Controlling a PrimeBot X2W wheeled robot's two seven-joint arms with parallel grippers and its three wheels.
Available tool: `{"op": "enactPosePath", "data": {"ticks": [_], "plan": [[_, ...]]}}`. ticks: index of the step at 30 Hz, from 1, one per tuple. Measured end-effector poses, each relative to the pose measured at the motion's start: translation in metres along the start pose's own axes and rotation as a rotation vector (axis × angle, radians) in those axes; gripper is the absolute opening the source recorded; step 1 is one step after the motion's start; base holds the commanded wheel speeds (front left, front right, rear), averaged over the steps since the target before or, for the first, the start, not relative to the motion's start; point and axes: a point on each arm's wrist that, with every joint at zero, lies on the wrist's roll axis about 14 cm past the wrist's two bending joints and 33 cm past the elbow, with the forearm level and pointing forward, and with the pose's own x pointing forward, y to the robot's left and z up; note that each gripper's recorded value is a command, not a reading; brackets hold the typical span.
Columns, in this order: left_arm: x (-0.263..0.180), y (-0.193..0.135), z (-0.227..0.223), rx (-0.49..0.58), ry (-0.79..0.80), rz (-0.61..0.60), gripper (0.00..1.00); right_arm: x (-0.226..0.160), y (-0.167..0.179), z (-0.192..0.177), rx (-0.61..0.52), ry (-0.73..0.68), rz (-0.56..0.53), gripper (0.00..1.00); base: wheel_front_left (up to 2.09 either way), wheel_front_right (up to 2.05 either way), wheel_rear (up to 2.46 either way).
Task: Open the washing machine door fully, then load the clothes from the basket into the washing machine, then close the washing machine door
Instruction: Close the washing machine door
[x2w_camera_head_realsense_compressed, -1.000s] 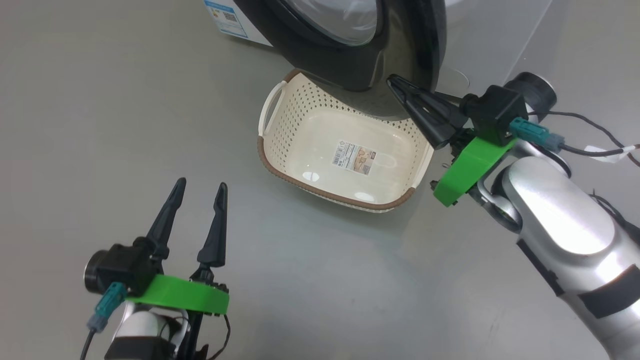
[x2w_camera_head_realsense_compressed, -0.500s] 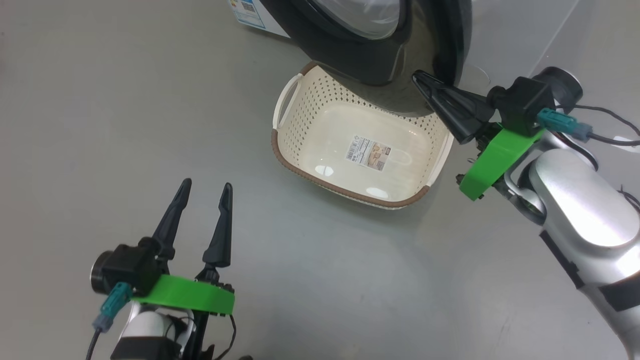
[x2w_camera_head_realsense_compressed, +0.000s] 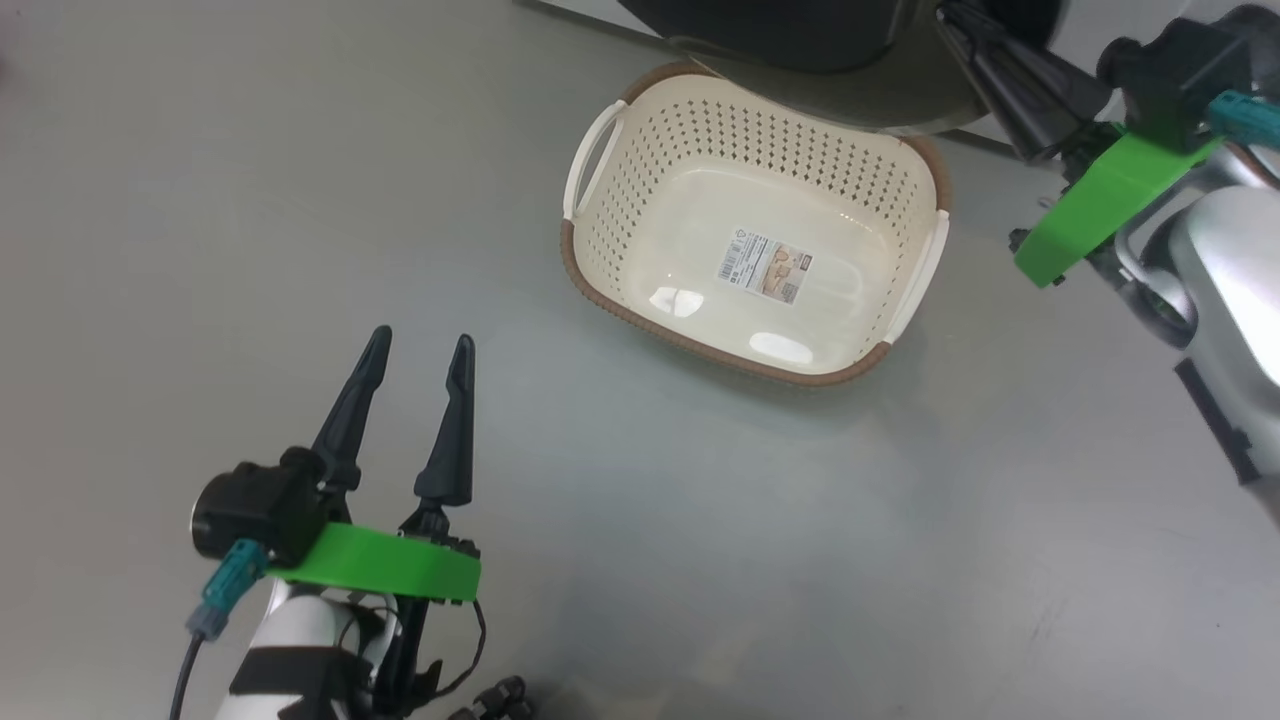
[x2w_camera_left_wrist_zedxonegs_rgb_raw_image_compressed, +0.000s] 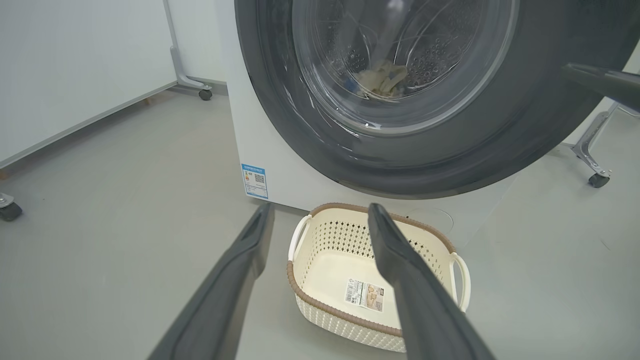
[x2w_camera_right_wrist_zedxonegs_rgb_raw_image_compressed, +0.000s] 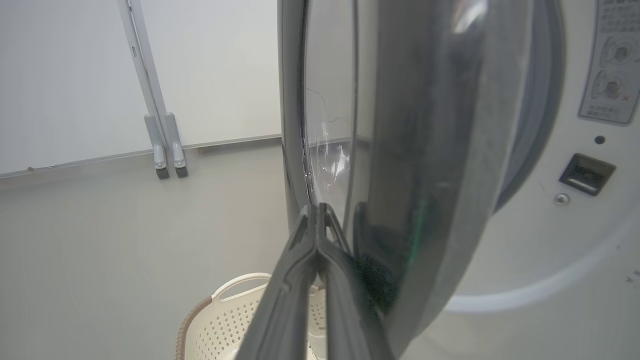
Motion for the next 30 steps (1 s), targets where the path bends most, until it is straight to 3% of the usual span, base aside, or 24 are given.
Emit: {"op": "enactPosePath", "data": {"ticks": [19,30], "plan": [[0.017,0.001,-0.018,-0.024,0.049,0.012,1.00,0.037,-0.077,-0.016,-0.112,0.001,-0.059,0.00,0.00,0.00,0.00],[0.019,0.006,-0.024,-0.038,0.067,0.031,1.00,0.052,-0.107,-0.018,-0.091,-0.009,-0.110,0.00,0.00,0.00,0.00]]}}
